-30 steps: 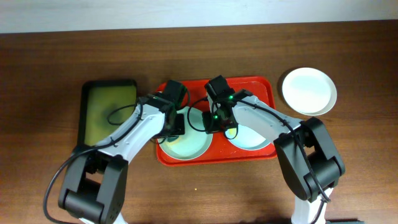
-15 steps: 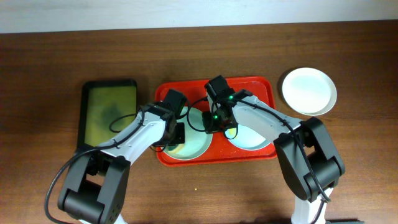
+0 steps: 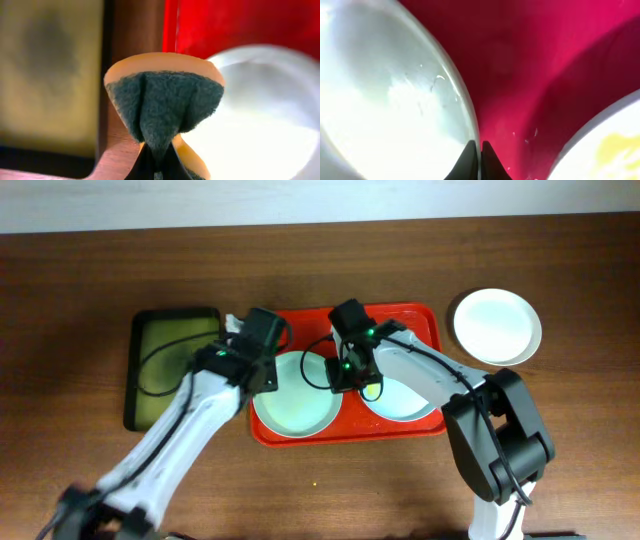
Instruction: Clean dirty plates on tray and stack at the side
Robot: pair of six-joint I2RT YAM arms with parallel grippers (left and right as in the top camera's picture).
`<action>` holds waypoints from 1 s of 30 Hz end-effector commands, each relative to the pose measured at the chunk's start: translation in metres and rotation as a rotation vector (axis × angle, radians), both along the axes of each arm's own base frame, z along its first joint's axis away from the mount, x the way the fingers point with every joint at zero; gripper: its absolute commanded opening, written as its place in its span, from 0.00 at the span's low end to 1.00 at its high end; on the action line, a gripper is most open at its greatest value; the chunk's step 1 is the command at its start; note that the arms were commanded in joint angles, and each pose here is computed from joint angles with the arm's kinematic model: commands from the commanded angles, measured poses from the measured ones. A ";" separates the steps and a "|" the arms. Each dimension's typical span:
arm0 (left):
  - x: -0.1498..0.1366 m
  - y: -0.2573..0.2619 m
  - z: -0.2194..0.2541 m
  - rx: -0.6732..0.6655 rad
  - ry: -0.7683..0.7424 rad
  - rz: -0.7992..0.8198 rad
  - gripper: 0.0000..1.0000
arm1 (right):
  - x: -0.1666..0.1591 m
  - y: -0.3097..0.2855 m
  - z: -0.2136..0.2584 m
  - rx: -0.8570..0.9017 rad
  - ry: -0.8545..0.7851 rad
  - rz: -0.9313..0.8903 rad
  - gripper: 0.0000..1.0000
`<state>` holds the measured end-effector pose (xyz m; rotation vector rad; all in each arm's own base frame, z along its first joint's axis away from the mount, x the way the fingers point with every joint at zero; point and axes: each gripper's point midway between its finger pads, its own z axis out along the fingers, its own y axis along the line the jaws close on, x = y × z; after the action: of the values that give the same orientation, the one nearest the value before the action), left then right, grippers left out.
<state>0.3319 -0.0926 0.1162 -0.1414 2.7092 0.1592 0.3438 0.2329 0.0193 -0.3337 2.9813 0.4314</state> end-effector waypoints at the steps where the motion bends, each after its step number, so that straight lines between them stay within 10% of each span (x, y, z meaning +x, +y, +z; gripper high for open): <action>1: -0.005 0.016 0.036 -0.074 -0.064 0.057 0.00 | 0.028 -0.007 0.038 -0.086 -0.093 0.005 0.04; 14: -0.030 0.122 0.049 -0.075 -0.028 0.376 0.00 | 0.074 -0.043 0.212 -0.671 -0.590 -0.020 0.04; 30: -0.032 0.127 0.048 -0.091 -0.024 0.398 0.00 | 0.034 -0.008 0.336 -1.442 -0.997 0.239 0.04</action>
<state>0.2990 0.0352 0.1552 -0.6912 2.6632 0.1760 0.3827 0.2314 0.3266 -0.7352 1.8250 -1.3267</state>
